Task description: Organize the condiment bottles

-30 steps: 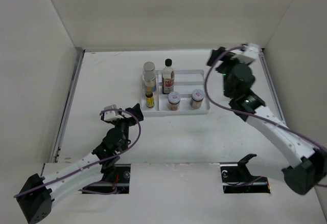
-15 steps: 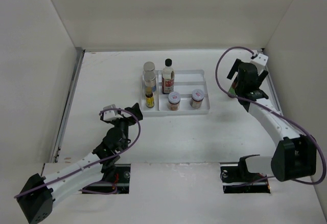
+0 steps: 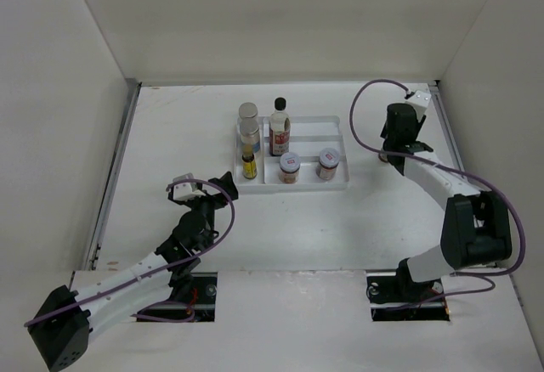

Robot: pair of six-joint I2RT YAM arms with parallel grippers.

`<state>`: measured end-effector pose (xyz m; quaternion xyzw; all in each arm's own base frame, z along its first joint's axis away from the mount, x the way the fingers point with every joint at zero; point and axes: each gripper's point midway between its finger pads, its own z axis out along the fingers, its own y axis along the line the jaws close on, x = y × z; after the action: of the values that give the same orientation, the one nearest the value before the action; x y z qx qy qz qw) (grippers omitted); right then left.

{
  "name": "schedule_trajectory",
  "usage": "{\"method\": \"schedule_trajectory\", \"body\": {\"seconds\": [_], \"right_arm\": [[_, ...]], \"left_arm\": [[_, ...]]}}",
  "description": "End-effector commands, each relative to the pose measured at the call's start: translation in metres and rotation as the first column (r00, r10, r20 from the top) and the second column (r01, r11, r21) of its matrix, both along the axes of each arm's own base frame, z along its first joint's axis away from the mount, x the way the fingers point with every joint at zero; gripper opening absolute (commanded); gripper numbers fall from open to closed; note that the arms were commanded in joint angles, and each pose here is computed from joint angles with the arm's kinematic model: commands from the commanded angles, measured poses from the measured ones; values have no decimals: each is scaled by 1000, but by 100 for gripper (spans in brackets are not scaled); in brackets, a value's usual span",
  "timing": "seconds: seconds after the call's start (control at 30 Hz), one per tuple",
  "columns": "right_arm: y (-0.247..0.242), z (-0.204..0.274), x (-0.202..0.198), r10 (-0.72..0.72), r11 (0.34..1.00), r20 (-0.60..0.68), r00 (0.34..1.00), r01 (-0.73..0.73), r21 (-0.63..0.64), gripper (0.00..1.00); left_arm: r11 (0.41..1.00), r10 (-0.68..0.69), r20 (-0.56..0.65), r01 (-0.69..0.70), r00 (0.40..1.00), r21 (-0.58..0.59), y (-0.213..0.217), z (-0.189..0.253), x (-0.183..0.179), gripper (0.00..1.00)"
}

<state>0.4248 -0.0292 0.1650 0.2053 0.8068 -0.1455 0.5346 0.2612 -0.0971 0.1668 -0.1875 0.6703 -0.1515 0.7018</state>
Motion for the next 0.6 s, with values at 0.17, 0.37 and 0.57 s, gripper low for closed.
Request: {"method": "schedule_trajectory", "body": {"seconds": [0.17, 0.37, 0.57], "right_arm": [[0, 77, 16, -34, 997, 239, 970, 48, -52, 34], [49, 138, 0, 76, 997, 371, 925, -62, -51, 32], [117, 165, 6, 206, 977, 434, 877, -212, -35, 33]], "left_arm": [[999, -3, 30, 5, 1000, -42, 0, 7, 0, 100], [999, 1, 29, 0, 1000, -41, 0, 6, 1, 100], [999, 14, 36, -12, 999, -47, 5, 8, 0, 100]]}}
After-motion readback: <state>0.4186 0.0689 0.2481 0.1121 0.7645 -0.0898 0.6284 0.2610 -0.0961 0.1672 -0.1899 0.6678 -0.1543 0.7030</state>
